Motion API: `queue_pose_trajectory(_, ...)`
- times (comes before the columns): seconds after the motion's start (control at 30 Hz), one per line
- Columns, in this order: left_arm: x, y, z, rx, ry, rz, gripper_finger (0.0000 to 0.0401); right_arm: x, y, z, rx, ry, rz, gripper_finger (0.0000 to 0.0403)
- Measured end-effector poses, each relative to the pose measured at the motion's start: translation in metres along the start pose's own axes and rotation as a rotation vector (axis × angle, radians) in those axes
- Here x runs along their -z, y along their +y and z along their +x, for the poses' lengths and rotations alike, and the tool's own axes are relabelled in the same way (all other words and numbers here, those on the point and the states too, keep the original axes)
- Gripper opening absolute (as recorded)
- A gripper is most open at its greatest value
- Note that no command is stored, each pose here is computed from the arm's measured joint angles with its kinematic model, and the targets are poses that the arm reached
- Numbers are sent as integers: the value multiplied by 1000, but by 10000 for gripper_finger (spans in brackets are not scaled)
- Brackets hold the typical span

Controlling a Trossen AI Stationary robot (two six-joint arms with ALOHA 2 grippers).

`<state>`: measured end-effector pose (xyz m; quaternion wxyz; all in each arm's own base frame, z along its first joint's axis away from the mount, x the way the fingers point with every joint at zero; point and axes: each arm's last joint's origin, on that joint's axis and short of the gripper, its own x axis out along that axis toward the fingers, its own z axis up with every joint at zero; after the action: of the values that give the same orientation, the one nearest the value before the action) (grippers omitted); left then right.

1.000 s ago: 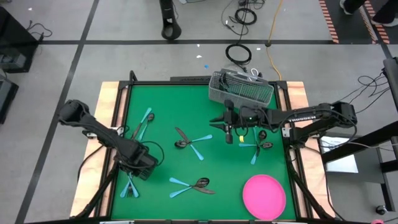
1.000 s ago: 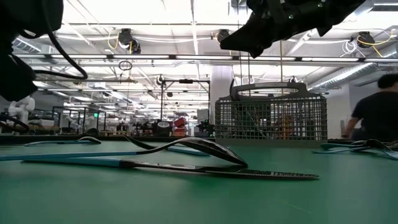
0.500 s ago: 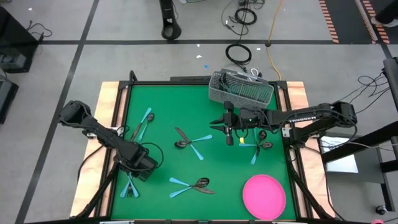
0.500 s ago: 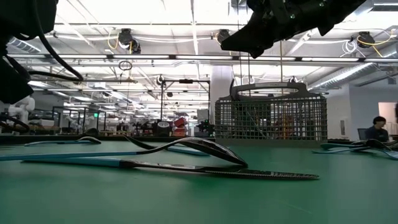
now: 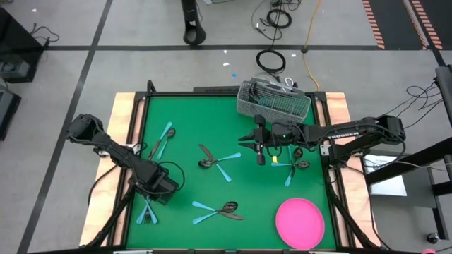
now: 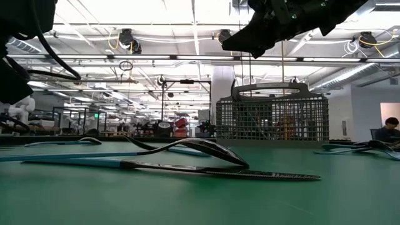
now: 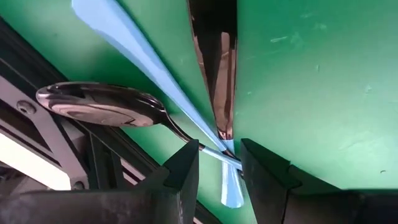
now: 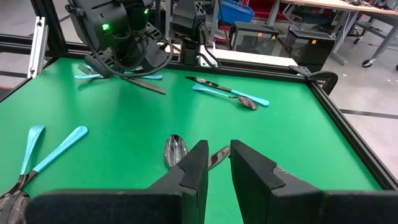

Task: Sort silverware
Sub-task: Put the blue fork into the silverware basket

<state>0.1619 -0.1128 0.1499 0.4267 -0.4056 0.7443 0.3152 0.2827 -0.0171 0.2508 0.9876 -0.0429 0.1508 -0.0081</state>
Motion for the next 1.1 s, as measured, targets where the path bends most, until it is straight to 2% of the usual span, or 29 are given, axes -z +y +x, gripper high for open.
queue_pose_trajectory(0.53,4,-5,6,15,-31,-72,121,1,0,0,-1,12,-15,59)
queue_pose_trajectory(0.73,3,-7,17,-53,-4,-64,121,1,0,0,-1,14,-15,59)
queue_pose_trajectory(1.1,1,-6,21,-46,2,-42,121,1,0,0,-1,14,-15,59)
